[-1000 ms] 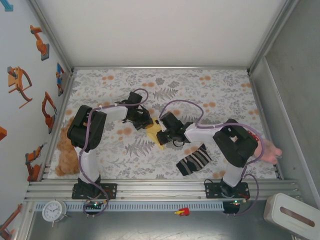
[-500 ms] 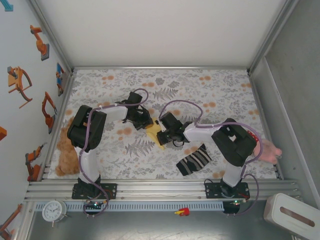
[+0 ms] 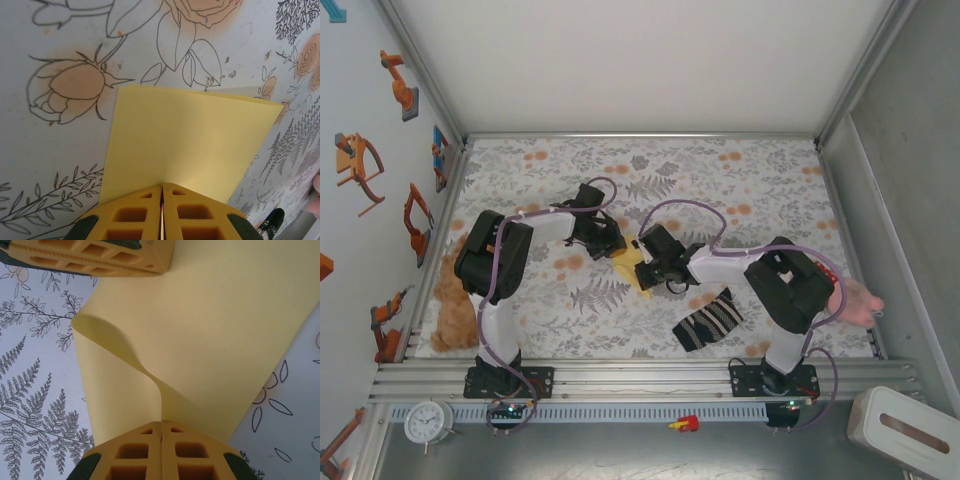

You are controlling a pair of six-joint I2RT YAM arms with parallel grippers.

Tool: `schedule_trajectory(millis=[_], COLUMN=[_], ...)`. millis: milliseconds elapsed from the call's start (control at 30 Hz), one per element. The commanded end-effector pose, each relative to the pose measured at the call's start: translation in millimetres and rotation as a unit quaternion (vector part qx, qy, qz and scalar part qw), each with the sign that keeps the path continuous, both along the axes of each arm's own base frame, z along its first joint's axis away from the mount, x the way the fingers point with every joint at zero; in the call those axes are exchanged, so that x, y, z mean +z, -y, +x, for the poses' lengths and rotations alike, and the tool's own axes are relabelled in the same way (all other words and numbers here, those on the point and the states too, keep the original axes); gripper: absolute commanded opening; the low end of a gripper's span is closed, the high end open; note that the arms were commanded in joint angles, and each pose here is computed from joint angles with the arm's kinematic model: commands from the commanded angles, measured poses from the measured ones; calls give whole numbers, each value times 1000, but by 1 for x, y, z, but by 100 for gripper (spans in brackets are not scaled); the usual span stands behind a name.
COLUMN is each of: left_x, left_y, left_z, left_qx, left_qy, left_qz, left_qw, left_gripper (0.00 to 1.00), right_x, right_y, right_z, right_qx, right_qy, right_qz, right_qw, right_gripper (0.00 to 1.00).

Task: Fold a paper plane with a square sheet of paper (pick it up from the middle)

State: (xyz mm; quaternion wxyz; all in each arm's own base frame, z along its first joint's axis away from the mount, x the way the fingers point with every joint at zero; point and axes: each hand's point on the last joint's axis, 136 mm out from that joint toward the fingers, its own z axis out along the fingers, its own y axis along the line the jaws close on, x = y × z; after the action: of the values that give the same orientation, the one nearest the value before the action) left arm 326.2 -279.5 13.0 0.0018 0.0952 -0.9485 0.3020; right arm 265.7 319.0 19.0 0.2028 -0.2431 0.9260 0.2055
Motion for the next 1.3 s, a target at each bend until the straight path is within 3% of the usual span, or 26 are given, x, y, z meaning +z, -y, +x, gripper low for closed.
schedule_trajectory(millis=[0,1033,1267], left_x=[-23,-27,28], left_y=[-12,-14,-7], left_z=[-13,-15,8], left_qx=[-5,-9,14], left_qy=[-34,-39,22], left_qz=[38,48,6], left_qw=[999,998,1000], left_gripper=[10,7,13], right_x=[13,-10,-11], right_y=[5,10,11], right_z=[5,5,3], right_qx=[-11,-13,-14], right_qy=[14,1,-4], right_qz=[-2,-33,-34], right_qw=[1000,999,999], right_gripper=[0,0,0])
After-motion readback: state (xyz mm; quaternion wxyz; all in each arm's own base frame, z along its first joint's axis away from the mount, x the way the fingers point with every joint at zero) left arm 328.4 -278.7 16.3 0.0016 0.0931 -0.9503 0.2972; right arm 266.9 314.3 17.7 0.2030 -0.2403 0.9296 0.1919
